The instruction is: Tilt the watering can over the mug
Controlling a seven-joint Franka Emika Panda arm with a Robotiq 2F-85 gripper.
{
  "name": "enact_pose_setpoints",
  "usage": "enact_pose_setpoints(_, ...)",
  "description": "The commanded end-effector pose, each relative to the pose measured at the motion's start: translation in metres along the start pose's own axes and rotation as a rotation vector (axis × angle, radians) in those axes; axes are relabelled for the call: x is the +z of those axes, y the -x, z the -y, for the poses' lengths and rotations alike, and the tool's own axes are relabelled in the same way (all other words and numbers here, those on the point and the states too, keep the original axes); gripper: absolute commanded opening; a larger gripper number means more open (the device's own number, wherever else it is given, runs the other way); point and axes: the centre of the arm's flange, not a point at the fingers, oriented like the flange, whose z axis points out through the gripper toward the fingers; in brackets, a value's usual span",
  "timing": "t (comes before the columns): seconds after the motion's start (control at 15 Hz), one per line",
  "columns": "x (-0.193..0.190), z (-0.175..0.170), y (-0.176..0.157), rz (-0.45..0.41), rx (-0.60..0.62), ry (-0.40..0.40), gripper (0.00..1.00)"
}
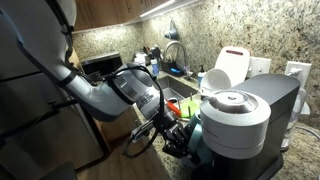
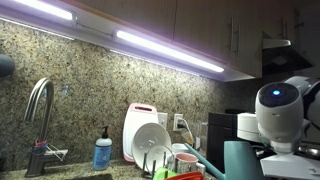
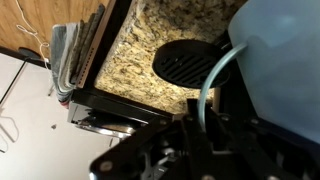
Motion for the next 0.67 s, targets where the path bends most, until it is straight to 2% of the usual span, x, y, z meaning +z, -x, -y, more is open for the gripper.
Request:
enact_pose_setpoints(0.0, -0.007, 0.008, 0.014, -0.073, -0.007, -0.008, 0.02)
enact_pose_setpoints(0.2, -0.013, 0.013, 0.031, -0.08, -0.042, -0.023, 0.02)
enact_pose_setpoints(0.4, -0.014, 0.014, 0.041, -0.044, -0.099, -0.026, 0.02)
enact_pose_setpoints(0.47, -0.013, 0.007, 0.034, -0.049, -0.047, -0.019, 0.07)
enact_pose_setpoints(0.53, -0.013, 0.007, 0.035, -0.049, -0.049, -0.019, 0.07)
enact_pose_setpoints(0.6, -0.013, 0.007, 0.035, -0.049, -0.05, -0.018, 0.02)
